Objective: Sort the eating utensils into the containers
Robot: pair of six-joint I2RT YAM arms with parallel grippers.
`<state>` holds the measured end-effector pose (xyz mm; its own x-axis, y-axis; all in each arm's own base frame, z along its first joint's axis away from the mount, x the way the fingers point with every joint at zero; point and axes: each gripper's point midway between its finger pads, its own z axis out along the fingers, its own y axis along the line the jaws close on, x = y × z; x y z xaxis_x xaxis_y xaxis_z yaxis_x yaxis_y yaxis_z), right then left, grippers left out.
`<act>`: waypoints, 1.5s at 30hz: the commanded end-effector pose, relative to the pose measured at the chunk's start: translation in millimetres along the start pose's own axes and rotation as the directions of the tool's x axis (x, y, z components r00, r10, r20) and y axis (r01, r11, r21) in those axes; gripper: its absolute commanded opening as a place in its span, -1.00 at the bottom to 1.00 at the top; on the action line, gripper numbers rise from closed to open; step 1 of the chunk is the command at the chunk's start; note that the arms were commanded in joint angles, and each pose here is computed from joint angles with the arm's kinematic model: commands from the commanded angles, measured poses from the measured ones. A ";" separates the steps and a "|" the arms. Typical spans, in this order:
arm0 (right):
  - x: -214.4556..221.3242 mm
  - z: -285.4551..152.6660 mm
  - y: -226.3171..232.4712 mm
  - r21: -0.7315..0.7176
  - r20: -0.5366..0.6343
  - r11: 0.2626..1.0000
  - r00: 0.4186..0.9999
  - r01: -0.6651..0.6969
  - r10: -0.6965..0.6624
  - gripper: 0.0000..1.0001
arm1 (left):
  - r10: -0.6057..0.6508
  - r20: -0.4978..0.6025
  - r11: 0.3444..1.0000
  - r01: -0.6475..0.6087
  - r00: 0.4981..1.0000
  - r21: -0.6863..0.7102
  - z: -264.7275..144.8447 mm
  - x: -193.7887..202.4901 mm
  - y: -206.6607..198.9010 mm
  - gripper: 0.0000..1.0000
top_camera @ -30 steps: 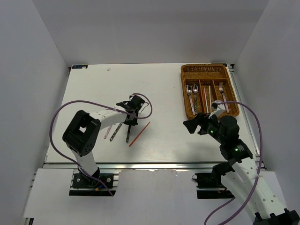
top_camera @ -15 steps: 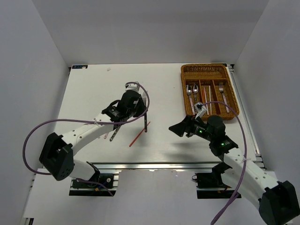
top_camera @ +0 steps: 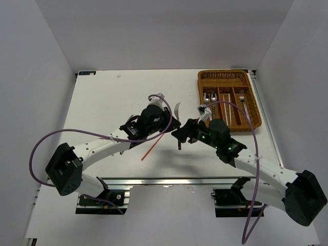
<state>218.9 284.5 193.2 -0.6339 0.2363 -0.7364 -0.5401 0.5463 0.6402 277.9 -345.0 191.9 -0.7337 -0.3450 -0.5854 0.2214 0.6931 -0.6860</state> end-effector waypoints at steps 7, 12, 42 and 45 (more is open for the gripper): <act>-16.2 11.8 -0.2 0.026 0.032 0.997 0.997 0.066 -0.067 -0.36 | -0.039 0.062 0.993 0.031 0.997 0.114 -6.6 -20.2 -34.4 -0.98; -21.1 10.5 -11.3 0.084 0.040 0.988 0.990 0.128 -0.132 -1.00 | -0.001 0.079 0.998 -0.004 0.997 0.059 -8.7 -27.6 -29.6 0.20; -183.7 -127.1 -321.3 0.802 -0.541 0.109 0.792 0.587 -0.281 -1.00 | 0.384 0.059 0.865 -0.336 0.922 -0.372 -148.2 -14.0 112.7 0.96; -186.2 -145.4 -335.9 0.783 -0.602 0.023 0.766 0.622 -0.225 -1.00 | 0.386 0.070 0.864 -0.334 0.920 -0.375 -150.7 -14.5 114.9 0.96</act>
<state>427.2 -43.6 124.5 -0.7036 -0.3913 -0.5932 -0.0076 0.8389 -0.5443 216.5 -159.9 172.6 -0.5760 -0.0750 -0.8140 0.1626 0.9654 -0.2040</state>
